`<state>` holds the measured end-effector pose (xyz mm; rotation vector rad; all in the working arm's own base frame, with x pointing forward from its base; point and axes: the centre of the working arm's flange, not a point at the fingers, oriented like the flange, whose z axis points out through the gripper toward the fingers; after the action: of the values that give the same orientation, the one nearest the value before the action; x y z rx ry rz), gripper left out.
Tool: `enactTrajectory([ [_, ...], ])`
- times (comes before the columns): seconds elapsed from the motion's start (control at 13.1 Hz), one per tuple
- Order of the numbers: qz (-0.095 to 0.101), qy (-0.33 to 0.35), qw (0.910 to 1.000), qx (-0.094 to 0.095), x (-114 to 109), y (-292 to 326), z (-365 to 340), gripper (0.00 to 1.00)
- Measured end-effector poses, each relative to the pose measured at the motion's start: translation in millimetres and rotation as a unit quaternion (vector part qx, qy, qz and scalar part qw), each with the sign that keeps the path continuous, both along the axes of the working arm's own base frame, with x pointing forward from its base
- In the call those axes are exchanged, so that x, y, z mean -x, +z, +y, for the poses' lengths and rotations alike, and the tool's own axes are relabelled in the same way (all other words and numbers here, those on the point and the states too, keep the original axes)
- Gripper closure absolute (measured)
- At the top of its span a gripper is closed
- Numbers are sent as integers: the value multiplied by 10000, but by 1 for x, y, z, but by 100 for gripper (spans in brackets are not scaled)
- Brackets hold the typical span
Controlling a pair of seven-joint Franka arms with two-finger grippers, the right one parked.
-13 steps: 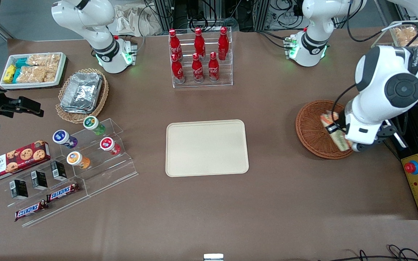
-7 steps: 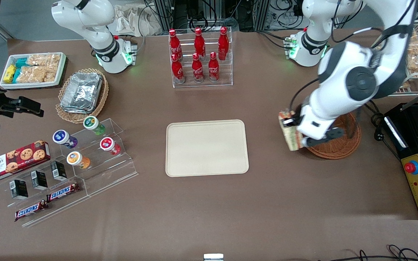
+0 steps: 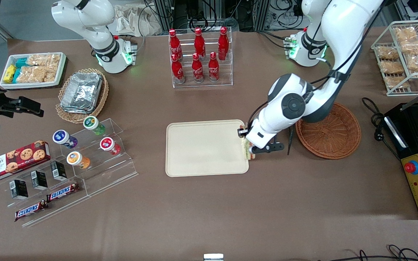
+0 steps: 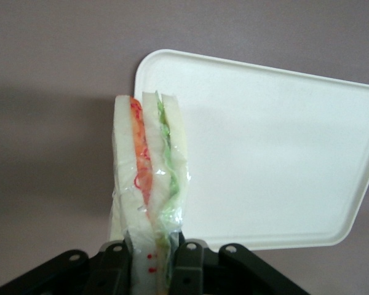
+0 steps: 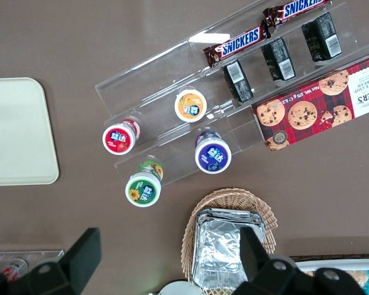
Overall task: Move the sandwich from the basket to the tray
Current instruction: 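Carry the sandwich over the cream tray and lower it onto the tray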
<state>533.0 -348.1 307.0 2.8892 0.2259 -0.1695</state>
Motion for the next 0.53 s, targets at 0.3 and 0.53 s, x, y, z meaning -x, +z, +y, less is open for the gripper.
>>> enactTrajectory([
  [0.3,-282,-67,9995,-147,5,-30,-18,79],
  [0.53,-454,-121,9986,-244,5,-46,-23,79],
])
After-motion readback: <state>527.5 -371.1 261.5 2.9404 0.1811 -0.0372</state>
